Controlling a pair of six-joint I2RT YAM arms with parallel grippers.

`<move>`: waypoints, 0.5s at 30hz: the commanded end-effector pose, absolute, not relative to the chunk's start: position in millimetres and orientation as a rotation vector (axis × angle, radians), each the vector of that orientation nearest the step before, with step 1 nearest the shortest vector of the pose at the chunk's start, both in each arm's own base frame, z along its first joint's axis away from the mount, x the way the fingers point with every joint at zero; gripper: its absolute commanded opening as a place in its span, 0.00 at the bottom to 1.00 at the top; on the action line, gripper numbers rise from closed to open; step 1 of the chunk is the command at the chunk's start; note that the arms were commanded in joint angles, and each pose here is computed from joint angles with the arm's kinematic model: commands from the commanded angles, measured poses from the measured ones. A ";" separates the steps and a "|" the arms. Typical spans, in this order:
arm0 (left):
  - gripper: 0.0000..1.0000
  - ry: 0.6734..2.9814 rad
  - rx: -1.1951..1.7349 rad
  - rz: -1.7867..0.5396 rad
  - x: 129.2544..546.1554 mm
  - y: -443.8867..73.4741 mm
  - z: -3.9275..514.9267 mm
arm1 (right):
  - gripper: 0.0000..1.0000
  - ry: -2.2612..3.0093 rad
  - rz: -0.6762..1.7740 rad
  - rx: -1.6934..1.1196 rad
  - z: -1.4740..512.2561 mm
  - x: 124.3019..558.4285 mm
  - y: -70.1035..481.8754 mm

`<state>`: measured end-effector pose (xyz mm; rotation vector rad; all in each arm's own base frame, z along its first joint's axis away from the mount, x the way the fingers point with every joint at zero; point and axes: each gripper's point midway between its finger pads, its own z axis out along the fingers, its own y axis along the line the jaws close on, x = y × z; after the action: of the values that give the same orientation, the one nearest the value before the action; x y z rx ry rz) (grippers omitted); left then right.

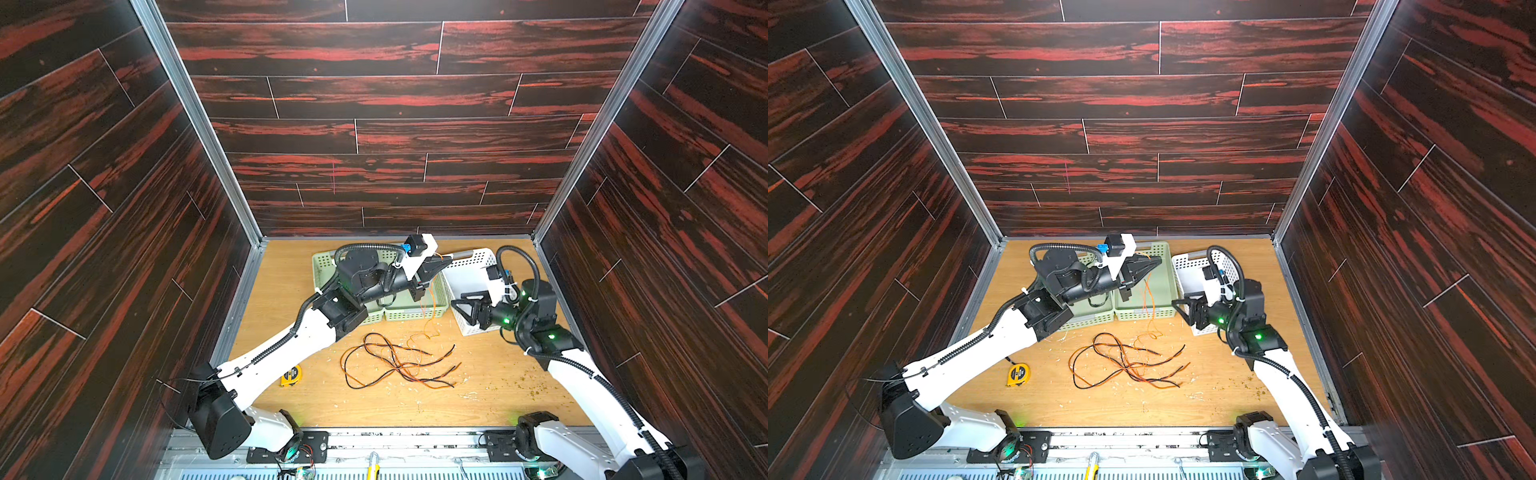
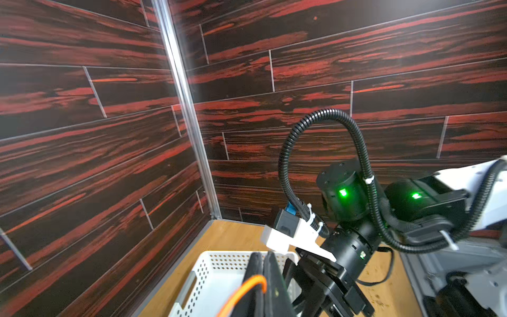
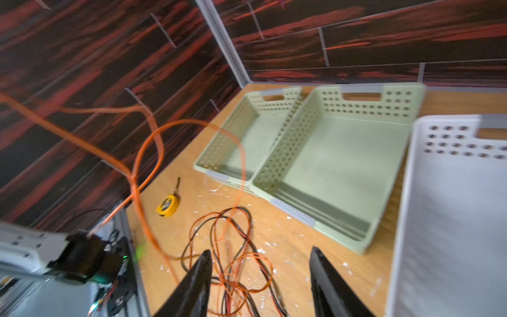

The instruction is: Untangle the cables

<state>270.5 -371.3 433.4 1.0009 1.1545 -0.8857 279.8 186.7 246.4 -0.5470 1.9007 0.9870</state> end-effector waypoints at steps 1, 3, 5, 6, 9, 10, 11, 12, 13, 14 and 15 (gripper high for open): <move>0.00 1.066 1.075 -0.956 249.8 -365.9 459.3 | 0.59 1.754 1.027 -0.621 267.7 269.5 195.2; 0.00 1.067 1.120 -0.998 243.5 -367.3 459.2 | 0.60 1.712 0.973 -0.644 267.5 272.4 195.8; 0.00 1.066 1.162 -1.052 236.9 -368.1 460.6 | 0.60 1.668 0.873 -0.684 265.3 278.1 200.0; 0.00 1.073 1.180 -1.069 235.4 -368.5 459.7 | 0.60 1.638 0.833 -0.721 264.1 278.5 203.7; 0.00 1.100 1.222 -1.110 231.3 -369.6 456.5 | 0.60 1.508 0.669 -0.811 262.8 284.5 210.8; 0.00 1.103 1.236 -1.126 228.8 -370.5 455.3 | 0.60 1.460 0.620 -0.854 261.6 285.2 213.3; 0.00 1.108 1.246 -1.141 227.5 -370.7 453.8 | 0.60 1.404 0.577 -0.881 264.7 286.8 214.7; 0.00 1.114 1.254 -1.154 226.5 -371.4 452.2 | 0.59 1.355 0.552 -0.900 267.5 287.6 216.1; 0.00 1.119 1.259 -1.169 226.0 -372.2 450.6 | 0.59 1.292 0.536 -0.933 271.7 286.1 219.3; 0.00 1.125 1.264 -1.186 225.4 -373.4 448.5 | 0.59 1.240 0.528 -0.958 274.9 284.7 222.8; 0.00 1.130 1.267 -1.198 224.7 -373.7 447.5 | 0.59 1.196 0.527 -0.975 278.4 283.4 225.6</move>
<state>234.2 -373.3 453.1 1.2139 1.1111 -1.1191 282.1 220.3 245.8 -0.8909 1.4620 0.6686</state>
